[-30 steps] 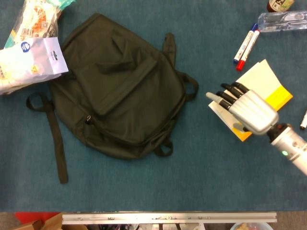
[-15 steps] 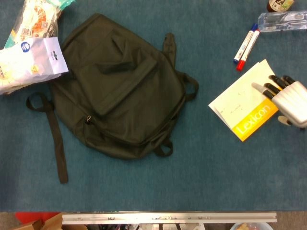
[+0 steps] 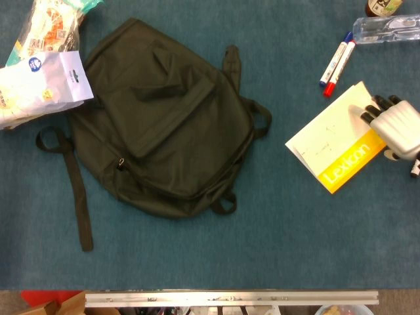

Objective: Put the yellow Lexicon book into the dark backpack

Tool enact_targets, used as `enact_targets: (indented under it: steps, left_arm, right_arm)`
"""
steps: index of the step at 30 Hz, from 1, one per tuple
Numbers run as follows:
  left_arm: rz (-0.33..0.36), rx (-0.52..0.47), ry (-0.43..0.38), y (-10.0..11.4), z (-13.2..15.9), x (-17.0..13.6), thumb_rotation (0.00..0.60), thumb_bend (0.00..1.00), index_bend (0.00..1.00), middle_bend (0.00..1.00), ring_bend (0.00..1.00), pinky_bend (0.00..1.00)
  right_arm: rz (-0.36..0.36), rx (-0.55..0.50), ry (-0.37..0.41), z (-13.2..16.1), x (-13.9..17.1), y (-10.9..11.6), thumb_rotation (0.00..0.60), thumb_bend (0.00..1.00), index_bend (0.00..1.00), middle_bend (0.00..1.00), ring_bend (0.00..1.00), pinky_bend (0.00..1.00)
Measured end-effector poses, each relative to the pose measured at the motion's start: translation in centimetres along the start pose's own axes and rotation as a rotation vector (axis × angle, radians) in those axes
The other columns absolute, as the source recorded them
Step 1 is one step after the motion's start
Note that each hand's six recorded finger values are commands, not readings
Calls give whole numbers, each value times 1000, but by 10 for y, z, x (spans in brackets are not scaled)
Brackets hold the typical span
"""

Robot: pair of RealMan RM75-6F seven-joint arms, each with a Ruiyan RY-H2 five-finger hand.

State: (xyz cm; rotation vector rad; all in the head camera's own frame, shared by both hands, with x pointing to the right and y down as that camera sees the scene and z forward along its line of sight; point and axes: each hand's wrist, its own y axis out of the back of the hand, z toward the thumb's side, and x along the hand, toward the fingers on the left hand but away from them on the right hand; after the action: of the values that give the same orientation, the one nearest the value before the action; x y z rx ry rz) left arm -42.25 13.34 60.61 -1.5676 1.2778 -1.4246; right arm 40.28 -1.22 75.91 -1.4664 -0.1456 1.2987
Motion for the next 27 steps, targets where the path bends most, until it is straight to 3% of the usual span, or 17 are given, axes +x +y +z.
enact_targets:
  steps: [10,27]
  left_arm:
    - [-1,-4,11,0,-4,-2,600,349,153,128,103,70]
    - [-2,-5,5,0,-3,-3,600,348,153,128,103,70]
  right_arm:
    - [59,17,2,3,-11,2,600,0,106,304,166,296]
    - [56,67,3,2,-12,-1,600,0,100,301,166,296]
